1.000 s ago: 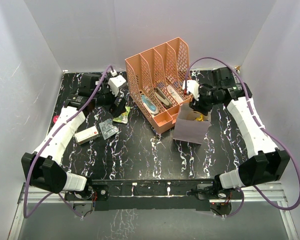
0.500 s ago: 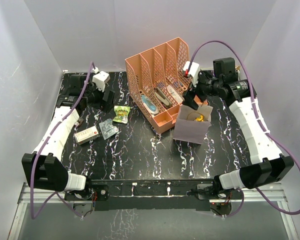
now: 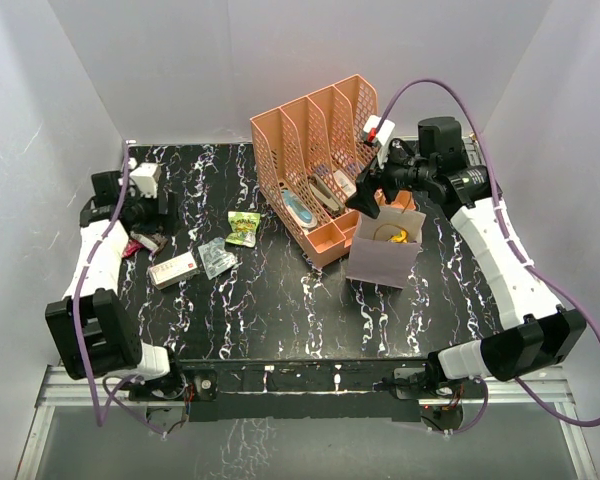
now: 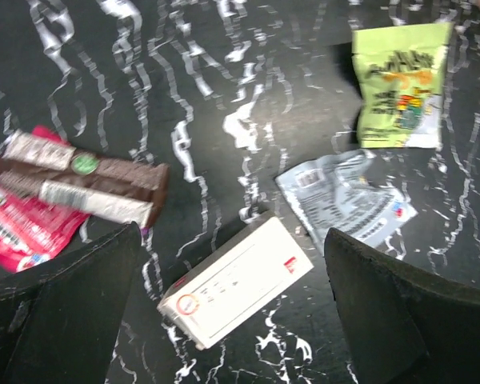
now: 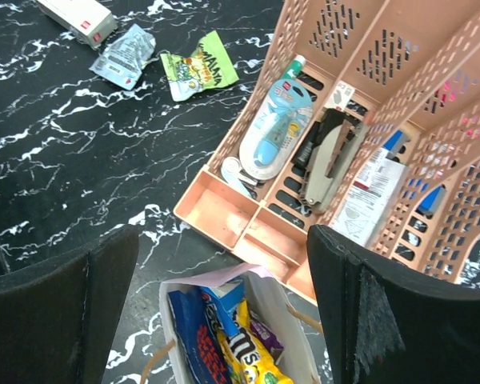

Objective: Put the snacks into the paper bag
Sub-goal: Pick up the snack from the center of the board.

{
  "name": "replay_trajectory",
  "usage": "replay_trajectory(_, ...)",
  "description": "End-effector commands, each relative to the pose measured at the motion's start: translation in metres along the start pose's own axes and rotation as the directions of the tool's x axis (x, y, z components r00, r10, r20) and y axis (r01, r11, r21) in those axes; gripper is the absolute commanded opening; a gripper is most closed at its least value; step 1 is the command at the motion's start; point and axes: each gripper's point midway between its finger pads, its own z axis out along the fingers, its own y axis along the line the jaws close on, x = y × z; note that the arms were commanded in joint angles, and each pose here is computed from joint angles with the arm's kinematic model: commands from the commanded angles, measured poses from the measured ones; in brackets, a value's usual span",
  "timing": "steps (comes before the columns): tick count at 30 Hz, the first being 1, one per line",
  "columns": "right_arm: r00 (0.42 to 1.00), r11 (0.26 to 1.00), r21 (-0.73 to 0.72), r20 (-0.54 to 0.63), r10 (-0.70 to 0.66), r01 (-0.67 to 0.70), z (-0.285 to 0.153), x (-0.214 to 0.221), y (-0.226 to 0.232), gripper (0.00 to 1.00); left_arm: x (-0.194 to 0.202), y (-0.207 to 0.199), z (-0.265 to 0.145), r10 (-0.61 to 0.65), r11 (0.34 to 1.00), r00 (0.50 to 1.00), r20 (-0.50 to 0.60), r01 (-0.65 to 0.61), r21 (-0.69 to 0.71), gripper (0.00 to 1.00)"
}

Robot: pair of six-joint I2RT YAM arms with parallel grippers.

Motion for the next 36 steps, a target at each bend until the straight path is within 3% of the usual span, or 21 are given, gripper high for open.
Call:
replay_trajectory(1,0.990,0.999,-0.018,0.137,-0.031,0.034,-0.004,-0.035,0.009,0.89,0.000,0.032,-0.009,-0.079,0.995,0.995,0.063,0.082,-0.053,0.96)
replay_trajectory(9,0.986,0.997,-0.043,0.159,-0.052,0.060,0.001,-0.029,0.017,0.90,0.033,0.094,-0.001,-0.236,0.952,0.970,0.057,0.242,-0.189,0.95)
replay_trajectory(19,0.985,0.975,-0.203,0.159,-0.063,0.095,0.010,-0.005,0.052,0.91,0.041,0.130,0.033,-0.268,0.932,0.963,0.015,0.263,-0.251,0.91)
replay_trajectory(26,0.986,0.965,-0.245,0.155,-0.058,0.095,0.015,0.005,0.063,0.91,0.038,0.143,0.055,-0.280,0.934,0.960,-0.027,0.266,-0.240,0.88)
replay_trajectory(36,0.988,0.964,-0.251,0.143,-0.056,0.091,0.018,0.010,0.064,0.92,0.034,0.128,0.091,-0.232,0.962,0.964,-0.133,0.207,-0.181,0.85)
